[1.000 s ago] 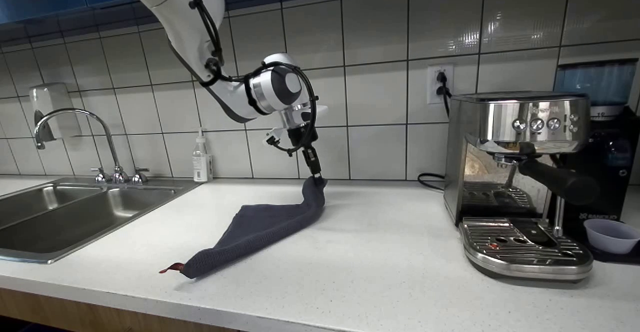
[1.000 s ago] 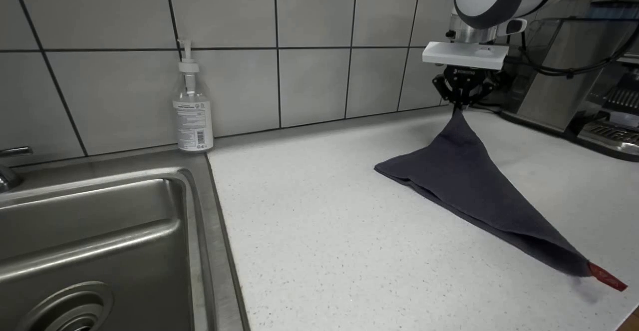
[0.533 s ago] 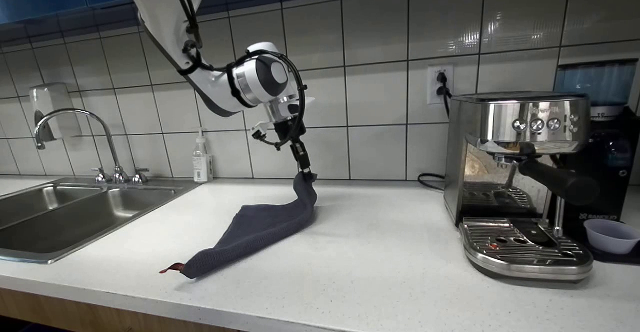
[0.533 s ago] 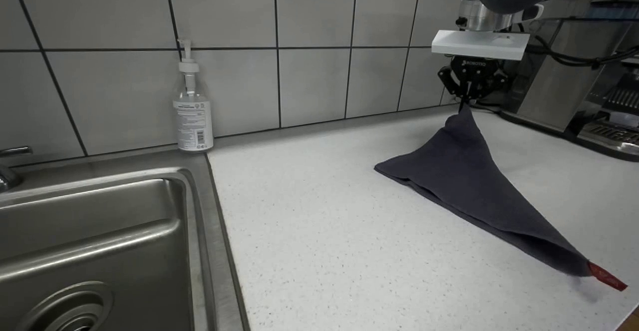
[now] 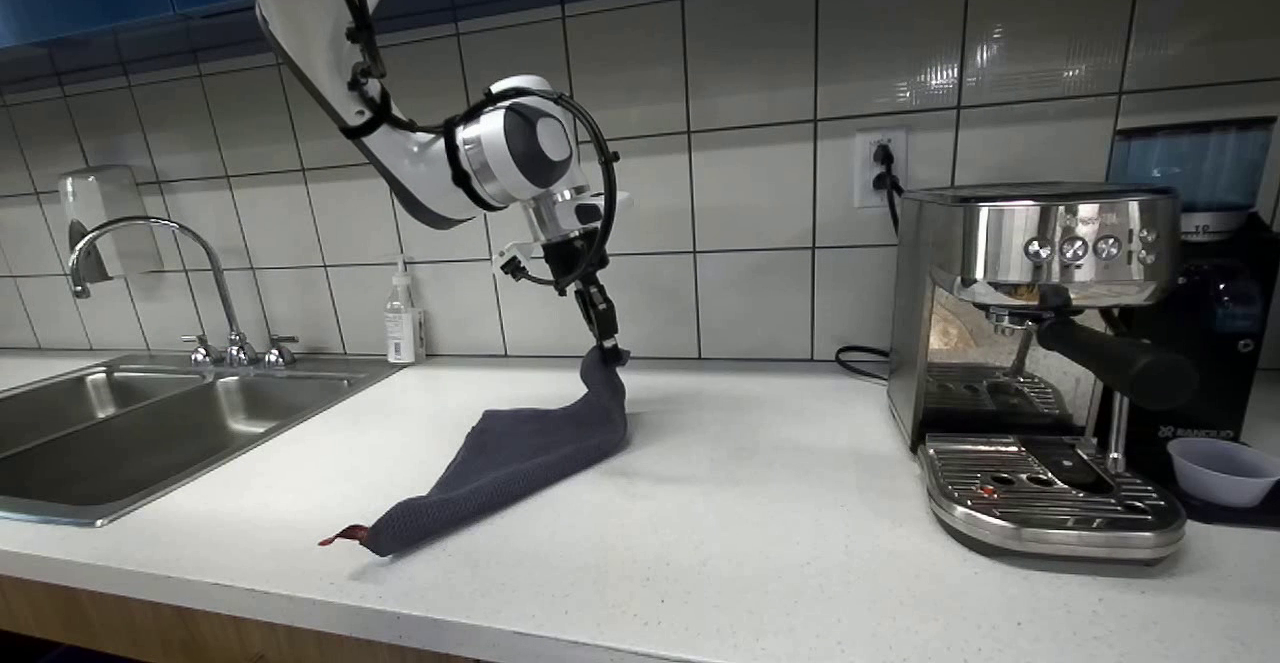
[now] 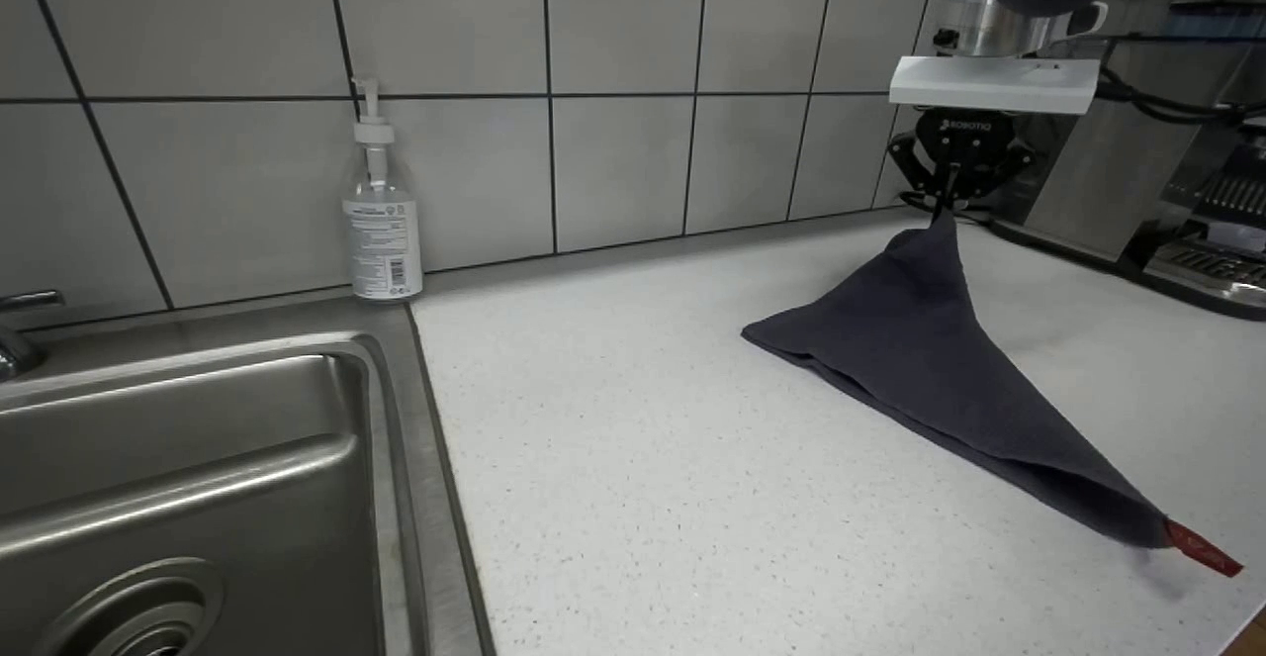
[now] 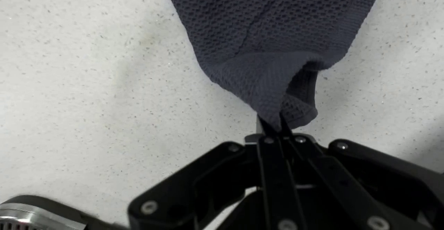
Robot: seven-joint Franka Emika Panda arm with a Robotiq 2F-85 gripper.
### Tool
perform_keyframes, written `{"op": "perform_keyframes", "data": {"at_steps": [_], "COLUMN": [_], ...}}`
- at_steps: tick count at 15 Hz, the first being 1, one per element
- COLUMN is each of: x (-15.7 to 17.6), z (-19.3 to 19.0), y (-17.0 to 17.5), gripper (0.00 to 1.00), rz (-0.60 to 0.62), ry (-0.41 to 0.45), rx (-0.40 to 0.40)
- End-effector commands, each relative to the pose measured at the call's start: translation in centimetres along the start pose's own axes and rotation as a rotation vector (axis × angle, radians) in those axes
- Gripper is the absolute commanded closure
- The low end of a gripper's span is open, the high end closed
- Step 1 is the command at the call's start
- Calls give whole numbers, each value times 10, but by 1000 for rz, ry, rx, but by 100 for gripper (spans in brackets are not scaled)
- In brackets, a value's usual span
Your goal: Fold the grey towel into a triangle twice.
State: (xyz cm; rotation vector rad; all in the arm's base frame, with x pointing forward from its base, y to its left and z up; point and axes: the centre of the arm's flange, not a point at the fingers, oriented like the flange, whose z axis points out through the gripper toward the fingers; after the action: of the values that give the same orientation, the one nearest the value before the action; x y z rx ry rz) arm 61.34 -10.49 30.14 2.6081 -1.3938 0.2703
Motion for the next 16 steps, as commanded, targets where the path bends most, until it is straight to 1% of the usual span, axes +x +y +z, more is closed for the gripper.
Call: {"op": "perform_keyframes", "data": {"at_steps": [1,8,16], "x": [-13,-35,-57], "z": [-16,-30,-49], "y": [18,39,66], "gripper": [99,99,99], "rz": [-63,-140,-179], "ry": [-6,-4,18], "rx": [33,50,62]}}
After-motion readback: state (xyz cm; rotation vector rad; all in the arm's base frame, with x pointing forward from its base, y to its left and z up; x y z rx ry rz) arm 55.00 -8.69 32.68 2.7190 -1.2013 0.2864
